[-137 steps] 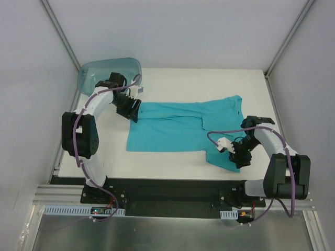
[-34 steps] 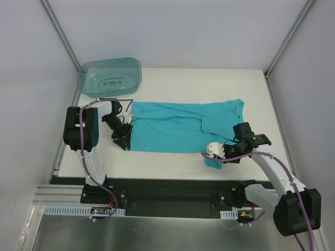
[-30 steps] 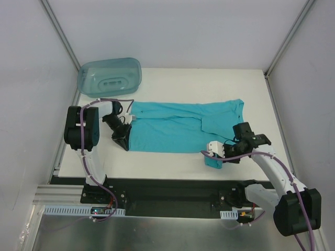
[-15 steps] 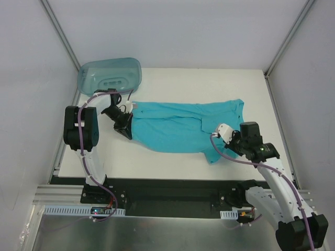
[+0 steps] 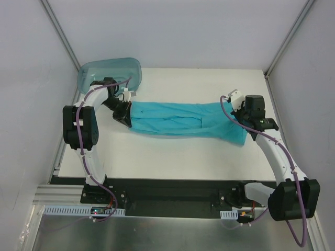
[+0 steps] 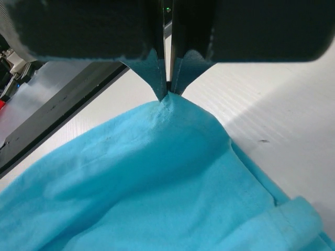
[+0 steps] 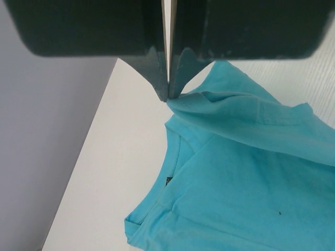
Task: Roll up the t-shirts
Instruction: Fold the T-shirt at the center of the board.
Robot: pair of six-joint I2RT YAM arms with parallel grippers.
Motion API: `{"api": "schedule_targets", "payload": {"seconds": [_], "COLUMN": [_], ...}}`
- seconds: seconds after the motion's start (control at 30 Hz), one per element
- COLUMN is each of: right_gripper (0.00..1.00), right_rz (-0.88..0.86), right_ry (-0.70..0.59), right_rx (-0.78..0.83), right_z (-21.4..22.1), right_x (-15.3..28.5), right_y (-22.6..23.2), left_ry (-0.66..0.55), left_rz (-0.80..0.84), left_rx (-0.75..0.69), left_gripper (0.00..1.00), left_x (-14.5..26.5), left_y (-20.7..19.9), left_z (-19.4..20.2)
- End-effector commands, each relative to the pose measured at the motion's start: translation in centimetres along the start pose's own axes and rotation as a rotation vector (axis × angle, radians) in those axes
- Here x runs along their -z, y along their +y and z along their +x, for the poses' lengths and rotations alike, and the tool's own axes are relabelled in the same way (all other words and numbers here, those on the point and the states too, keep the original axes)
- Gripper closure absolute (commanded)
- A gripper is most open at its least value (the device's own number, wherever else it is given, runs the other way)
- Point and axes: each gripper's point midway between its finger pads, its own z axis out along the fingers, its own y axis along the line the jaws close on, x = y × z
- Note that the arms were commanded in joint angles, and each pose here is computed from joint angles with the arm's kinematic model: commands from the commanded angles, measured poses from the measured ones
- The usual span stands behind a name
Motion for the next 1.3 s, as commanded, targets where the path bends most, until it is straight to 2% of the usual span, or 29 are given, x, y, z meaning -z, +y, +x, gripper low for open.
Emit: {"api": "schedule_targets", "payload": {"seconds": [0.0, 0.37, 0.9, 1.07, 1.13, 1.27], "right_gripper": [0.99, 0.99, 0.99, 0.99, 0.99, 0.97], "right_rz": [0.088, 0.118, 0.054, 0.030, 0.025, 0.064], "right_ry": [-0.046, -0.054, 0.017, 0.054, 0.095, 0.163], "right_rx": [-0.068, -0.040, 0.019, 0.025, 0.029, 0.008], "right_z": [-2.5, -5.3, -6.0, -5.7, -4.9, -3.8], "right_x": [-0.7, -4.7, -10.8, -12.2, -13.1, -14.0], "right_y": [-3.1, -6.7, -6.6, -6.4, -6.1, -7.2], "left_ry": [-0.011, -0.042, -0.055, -0.033, -0.038, -0.073], "left_rz": [-0.021, -0.106, -0.181, -0.203, -0.228, -0.276], "left_rx": [-0.010, 0.008, 0.001, 0.003, 0.002, -0.017], "left_gripper": [1.00, 1.00, 0.97, 0.86, 0.77, 0.72], "left_x": [0.5, 0.5, 0.2, -0.4, -0.2, 0.7], "left_y": [0.9, 3.0, 4.5, 4.9, 5.3, 5.6], "left_z": [-1.5, -4.7, -6.6, -6.4, -6.7, -8.1]}}
